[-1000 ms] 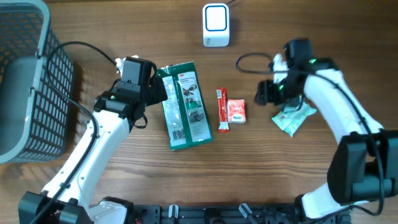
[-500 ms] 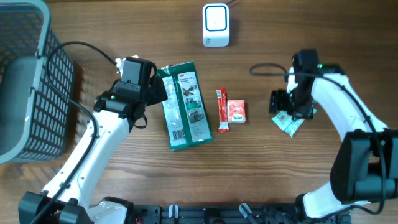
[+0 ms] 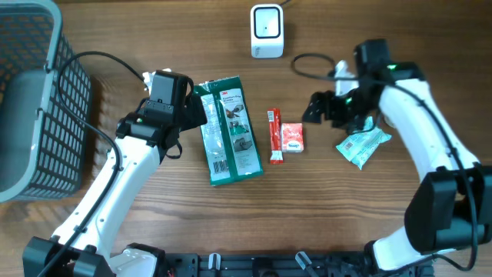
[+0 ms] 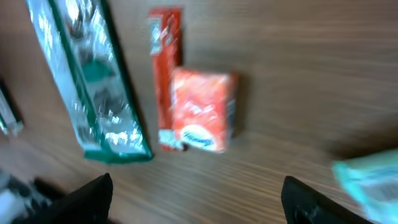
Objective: Scan the item barcode
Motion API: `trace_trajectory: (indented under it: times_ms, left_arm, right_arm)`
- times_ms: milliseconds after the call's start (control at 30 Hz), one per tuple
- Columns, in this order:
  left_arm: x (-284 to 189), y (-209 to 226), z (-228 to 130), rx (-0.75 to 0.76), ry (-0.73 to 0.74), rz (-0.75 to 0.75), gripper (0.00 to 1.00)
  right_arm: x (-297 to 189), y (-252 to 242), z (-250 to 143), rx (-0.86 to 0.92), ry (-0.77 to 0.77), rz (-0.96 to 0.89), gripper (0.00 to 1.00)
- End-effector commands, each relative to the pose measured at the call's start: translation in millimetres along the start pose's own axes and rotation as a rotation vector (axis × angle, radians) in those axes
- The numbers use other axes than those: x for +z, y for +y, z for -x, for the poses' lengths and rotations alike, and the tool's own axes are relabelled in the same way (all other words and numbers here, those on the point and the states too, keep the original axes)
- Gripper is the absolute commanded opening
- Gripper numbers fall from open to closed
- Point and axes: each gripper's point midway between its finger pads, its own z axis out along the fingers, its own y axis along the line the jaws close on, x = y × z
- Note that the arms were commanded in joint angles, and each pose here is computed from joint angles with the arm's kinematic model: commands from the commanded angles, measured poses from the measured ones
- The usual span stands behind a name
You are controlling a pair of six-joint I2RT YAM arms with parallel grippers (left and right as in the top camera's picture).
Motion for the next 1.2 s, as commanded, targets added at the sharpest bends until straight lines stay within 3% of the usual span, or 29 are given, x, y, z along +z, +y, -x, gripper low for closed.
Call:
trace_trajectory:
  times_ms: [0, 133, 267, 600, 833, 1167]
  left_arm:
    - [0, 2, 5, 0.005, -0.012, 0.007, 1.00]
    - [0, 2, 5, 0.005, -0.012, 0.007, 1.00]
    - [0, 2, 5, 0.005, -0.012, 0.007, 1.00]
    - [0, 2, 5, 0.005, -0.012, 0.007, 1.00]
    - [0, 2, 5, 0.005, -0.012, 0.007, 1.00]
    - [0, 2, 5, 0.005, -0.012, 0.007, 1.00]
  right_arm:
    - [23, 31, -13, -0.115, 0.026, 0.052, 0.87]
    - [48, 28, -13, -0.085, -0.026, -0.113, 0.87]
    - [64, 22, -1, -0.164, -0.137, -0.279, 0.84]
    - [56, -1, -2, -0.063, -0.108, -0.262, 0.67]
    - [66, -19, -5, -0.044, -0.105, -0.313, 0.50]
    - [86, -37, -11, -0.038, -0.101, -0.341, 0.49]
